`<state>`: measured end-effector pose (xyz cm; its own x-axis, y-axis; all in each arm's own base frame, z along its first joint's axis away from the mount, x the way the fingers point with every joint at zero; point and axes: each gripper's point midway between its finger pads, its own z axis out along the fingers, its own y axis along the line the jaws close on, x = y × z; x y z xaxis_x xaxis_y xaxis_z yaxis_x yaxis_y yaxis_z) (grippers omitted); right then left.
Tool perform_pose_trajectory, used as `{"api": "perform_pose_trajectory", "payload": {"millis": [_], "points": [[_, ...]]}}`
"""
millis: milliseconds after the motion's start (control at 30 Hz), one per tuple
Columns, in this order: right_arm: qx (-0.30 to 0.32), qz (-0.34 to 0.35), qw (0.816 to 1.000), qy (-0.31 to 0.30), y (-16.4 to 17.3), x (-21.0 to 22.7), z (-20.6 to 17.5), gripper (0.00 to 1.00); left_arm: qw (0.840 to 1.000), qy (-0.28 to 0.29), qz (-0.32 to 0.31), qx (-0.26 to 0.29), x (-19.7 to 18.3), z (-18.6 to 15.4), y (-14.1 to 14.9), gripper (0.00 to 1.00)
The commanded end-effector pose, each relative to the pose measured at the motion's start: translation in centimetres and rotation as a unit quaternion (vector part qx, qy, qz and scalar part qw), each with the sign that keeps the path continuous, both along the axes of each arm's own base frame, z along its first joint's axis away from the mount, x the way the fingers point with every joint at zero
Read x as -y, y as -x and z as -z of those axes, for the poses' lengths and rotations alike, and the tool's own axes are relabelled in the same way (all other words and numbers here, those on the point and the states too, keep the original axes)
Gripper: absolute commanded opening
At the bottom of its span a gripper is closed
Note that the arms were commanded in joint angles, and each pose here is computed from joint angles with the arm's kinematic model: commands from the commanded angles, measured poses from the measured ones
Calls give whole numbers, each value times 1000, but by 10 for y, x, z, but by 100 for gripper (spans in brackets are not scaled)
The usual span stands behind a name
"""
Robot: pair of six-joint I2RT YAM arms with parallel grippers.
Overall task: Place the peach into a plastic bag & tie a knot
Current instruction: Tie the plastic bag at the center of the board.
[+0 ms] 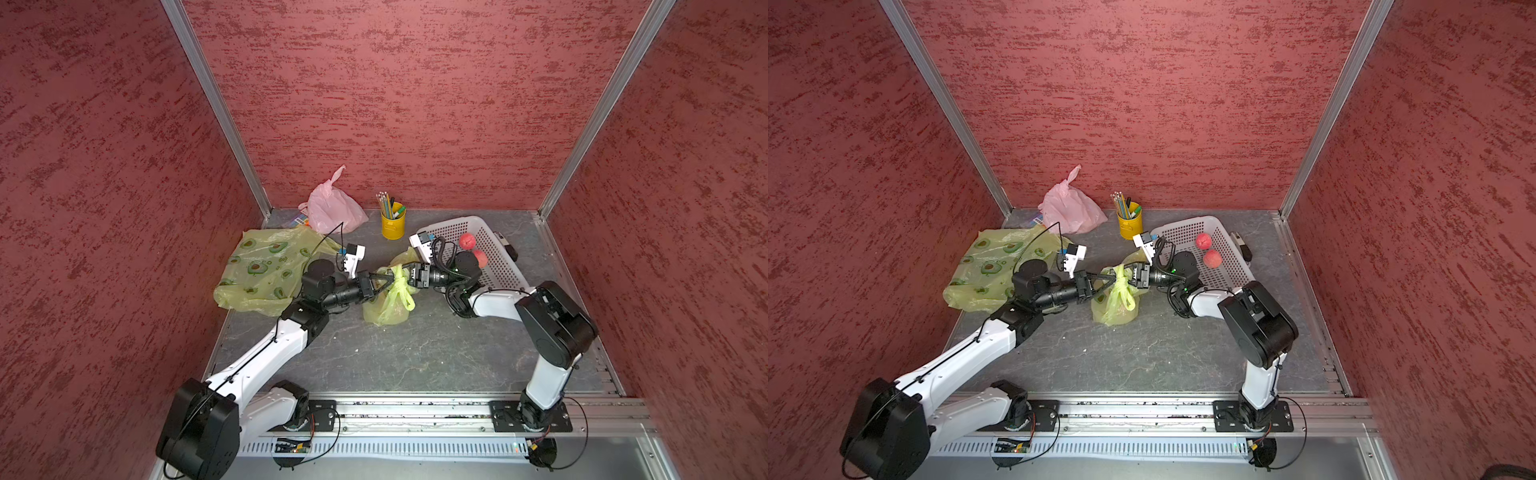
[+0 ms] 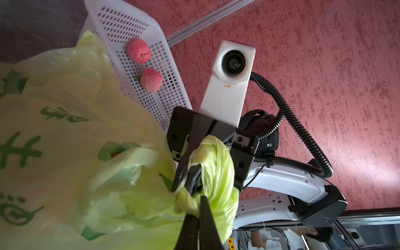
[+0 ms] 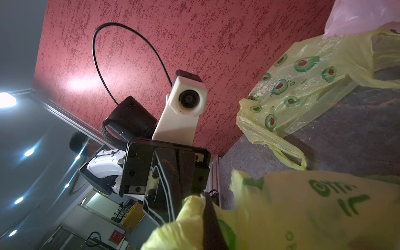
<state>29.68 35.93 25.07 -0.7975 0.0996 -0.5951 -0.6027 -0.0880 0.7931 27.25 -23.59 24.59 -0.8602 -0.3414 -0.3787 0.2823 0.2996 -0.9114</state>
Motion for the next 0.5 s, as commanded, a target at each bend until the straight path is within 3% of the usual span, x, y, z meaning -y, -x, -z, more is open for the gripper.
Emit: {"api": "perform_pose_trajectory", "payload": {"millis": [0,33,233,467], "points": [[31,8,999,30,0,1,-3,0,999,-9,-38,7,-16,2,-7,0],[33,16,998,46,-3,1,2,0,999,-12,-44,9,-19,4,-8,0],[54,67,986,141,-7,15,21,40,998,-30,-52,17,-27,6,-5,0],[74,155,955,244,-5,57,21,66,998,-29,-57,23,-32,4,-6,0]]}}
